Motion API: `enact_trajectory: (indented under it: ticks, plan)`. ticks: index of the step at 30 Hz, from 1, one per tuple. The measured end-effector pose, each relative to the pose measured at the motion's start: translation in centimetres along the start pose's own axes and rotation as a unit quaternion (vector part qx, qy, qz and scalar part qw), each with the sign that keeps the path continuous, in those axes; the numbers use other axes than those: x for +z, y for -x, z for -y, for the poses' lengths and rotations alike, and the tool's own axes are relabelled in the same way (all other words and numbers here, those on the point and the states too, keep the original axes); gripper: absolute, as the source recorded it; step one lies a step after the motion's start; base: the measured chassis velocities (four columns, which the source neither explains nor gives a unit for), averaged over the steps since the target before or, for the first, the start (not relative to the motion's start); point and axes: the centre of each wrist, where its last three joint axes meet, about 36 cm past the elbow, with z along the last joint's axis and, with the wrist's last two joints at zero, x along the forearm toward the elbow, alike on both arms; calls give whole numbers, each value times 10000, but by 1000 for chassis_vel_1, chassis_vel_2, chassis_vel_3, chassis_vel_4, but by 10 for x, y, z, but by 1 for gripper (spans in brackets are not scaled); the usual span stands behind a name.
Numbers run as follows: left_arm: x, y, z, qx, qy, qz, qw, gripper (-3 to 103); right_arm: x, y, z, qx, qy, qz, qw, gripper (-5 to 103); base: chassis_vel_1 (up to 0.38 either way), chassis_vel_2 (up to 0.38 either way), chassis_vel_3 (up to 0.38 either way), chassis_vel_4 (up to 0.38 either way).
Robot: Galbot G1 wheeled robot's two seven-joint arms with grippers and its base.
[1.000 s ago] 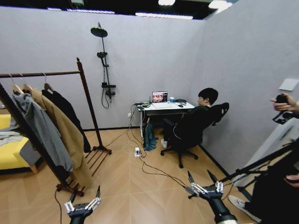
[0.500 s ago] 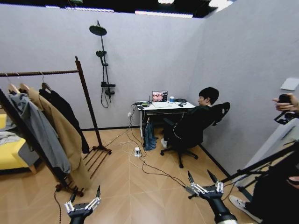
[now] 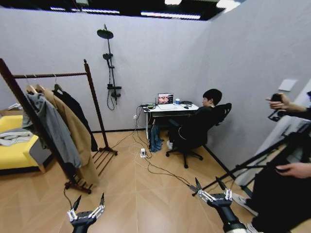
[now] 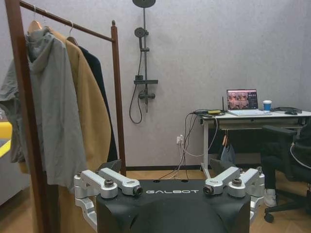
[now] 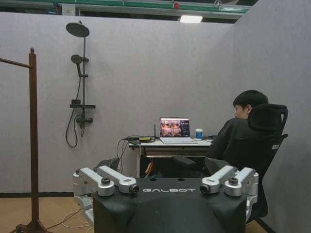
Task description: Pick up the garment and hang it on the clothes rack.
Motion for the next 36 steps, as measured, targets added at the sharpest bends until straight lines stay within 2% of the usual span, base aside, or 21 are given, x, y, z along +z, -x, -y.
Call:
enact_trajectory:
  ticks: [7, 13, 21, 36]
  plan:
    - [0, 0, 0, -3, 3, -1, 10000, 100, 0, 0, 0, -1, 0, -2, 10000, 99, 275, -288, -280, 272]
    - [0, 0, 0, 6, -1, -1, 10000, 100, 0, 0, 0, 1, -1, -5, 10000, 99, 24, -43, -110, 59]
    - [0, 0, 0, 4, 0, 1, 10000, 100, 0, 0, 0, 0, 0, 1, 10000, 99, -19, 87, 112, -15]
    - [0, 0, 0, 1, 0, 1, 10000, 100, 0, 0, 0, 0, 0, -2, 10000, 99, 5, 11, 6, 4]
